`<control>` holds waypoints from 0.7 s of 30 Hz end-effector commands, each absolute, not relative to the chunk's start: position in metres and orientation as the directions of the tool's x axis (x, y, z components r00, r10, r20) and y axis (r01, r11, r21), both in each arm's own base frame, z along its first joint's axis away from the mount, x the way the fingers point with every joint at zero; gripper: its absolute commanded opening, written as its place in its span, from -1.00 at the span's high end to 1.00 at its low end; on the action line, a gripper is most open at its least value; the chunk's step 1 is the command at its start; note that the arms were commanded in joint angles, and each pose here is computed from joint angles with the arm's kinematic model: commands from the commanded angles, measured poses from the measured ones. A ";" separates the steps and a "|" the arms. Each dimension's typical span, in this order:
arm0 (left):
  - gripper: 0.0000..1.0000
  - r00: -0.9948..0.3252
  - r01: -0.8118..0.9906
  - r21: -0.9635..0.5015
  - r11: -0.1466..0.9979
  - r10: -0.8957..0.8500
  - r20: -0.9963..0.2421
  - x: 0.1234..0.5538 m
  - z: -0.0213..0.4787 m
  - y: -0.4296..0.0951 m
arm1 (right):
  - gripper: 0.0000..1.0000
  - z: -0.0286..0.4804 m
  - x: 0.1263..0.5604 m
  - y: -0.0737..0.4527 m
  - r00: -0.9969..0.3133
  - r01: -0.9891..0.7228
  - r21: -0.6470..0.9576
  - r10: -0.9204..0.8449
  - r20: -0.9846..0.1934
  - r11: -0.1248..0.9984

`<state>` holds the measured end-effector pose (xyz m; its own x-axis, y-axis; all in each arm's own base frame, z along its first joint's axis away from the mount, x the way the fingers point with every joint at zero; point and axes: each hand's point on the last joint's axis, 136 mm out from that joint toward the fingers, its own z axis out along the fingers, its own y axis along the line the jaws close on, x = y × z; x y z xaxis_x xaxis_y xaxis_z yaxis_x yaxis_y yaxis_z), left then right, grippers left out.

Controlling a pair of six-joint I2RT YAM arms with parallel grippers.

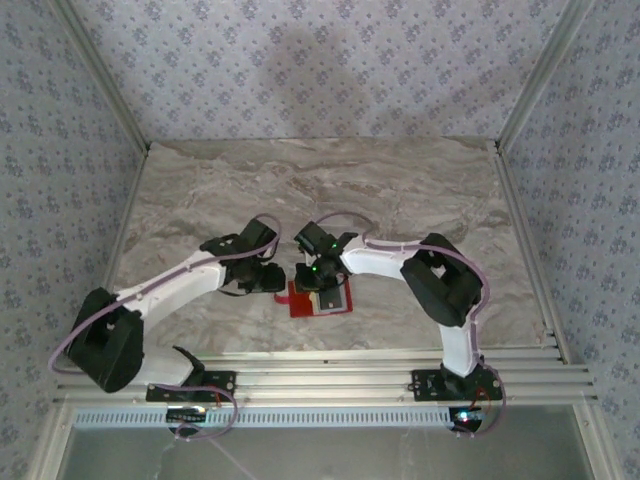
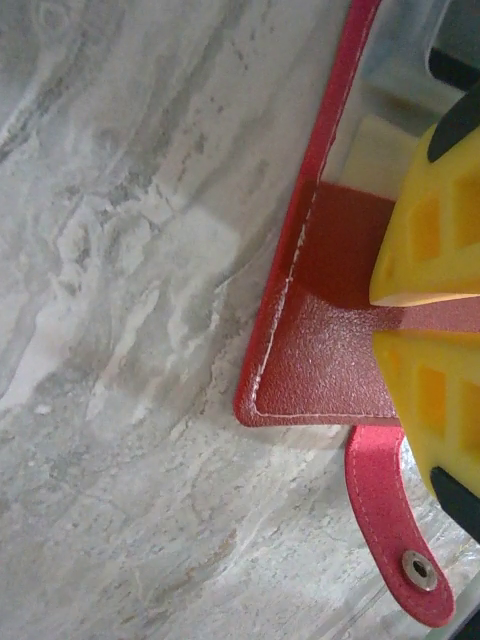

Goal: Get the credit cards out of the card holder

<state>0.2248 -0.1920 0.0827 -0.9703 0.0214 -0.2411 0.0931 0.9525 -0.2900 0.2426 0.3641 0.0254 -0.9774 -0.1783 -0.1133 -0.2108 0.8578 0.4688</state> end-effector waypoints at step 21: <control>0.56 -0.991 0.055 -0.494 0.868 -0.014 -0.137 0.227 0.073 -0.296 | 0.40 0.064 0.249 0.266 -0.983 -0.127 0.410 -0.061 -0.170 0.903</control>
